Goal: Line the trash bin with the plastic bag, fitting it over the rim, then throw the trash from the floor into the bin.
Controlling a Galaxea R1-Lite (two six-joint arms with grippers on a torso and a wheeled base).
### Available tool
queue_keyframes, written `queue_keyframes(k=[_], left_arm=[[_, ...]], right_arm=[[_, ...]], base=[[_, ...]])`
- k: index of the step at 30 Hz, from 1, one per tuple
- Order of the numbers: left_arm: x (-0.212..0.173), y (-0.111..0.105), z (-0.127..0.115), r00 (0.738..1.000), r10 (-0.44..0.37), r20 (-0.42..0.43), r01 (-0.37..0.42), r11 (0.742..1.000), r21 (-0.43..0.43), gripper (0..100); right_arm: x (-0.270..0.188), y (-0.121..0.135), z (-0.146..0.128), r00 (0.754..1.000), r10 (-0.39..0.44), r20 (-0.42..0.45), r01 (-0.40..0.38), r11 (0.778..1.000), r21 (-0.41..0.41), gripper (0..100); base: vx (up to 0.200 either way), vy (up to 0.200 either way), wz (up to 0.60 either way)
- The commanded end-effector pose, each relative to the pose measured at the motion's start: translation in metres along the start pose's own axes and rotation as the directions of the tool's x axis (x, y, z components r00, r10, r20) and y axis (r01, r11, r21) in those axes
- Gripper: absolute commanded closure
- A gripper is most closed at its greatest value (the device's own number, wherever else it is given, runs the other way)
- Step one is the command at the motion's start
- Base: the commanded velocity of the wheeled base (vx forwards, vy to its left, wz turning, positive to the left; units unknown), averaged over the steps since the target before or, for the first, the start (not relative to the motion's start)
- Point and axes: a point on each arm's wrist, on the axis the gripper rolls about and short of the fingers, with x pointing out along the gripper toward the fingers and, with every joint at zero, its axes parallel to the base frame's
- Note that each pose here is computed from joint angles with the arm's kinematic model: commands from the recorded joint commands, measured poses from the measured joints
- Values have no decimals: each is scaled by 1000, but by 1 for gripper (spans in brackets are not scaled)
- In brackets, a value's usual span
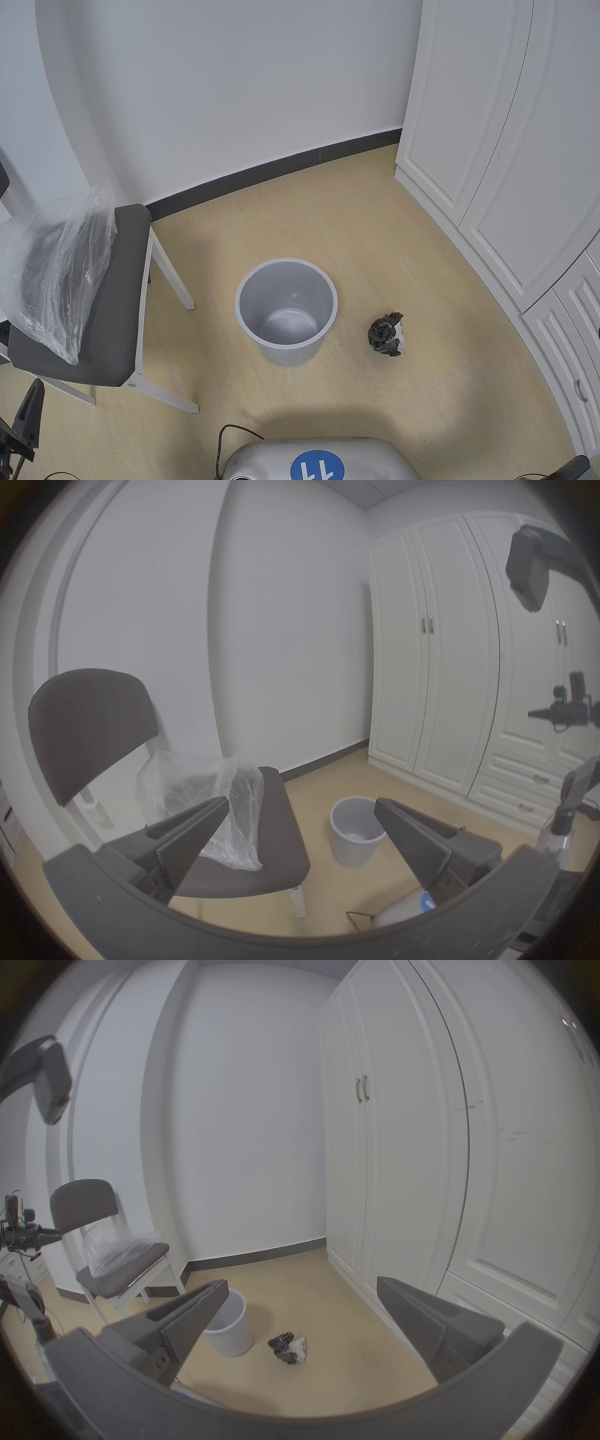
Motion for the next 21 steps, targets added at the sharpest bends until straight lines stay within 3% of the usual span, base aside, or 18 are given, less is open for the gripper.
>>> queue_keyframes(k=[1,2,3,6,9,17,21], left_arm=[[36,7,21,991,6,-133,5,996,84,0],[36,7,21,991,6,-133,5,996,84,0],[50,10,28,984,21,-176,8,987,160,0],[60,13,34,978,57,-199,-16,979,202,0],[77,17,42,965,118,-236,-54,964,259,0],[119,22,57,922,240,-304,-134,934,332,0],[133,20,54,878,337,-340,-172,885,433,0]], right_arm=[[49,-8,23,997,-35,-68,38,999,35,0],[49,-8,23,997,-35,-68,38,999,35,0],[76,-11,42,996,-77,-47,79,996,41,0],[95,-10,55,994,-106,-1,106,991,81,0],[105,3,60,996,-86,36,80,986,149,0],[126,34,51,993,-105,-47,111,979,173,0],[131,37,48,993,-106,-49,113,980,164,0]], base=[[0,0,0],[0,0,0],[0,0,0],[0,0,0],[0,0,0],[0,0,0],[0,0,0]])
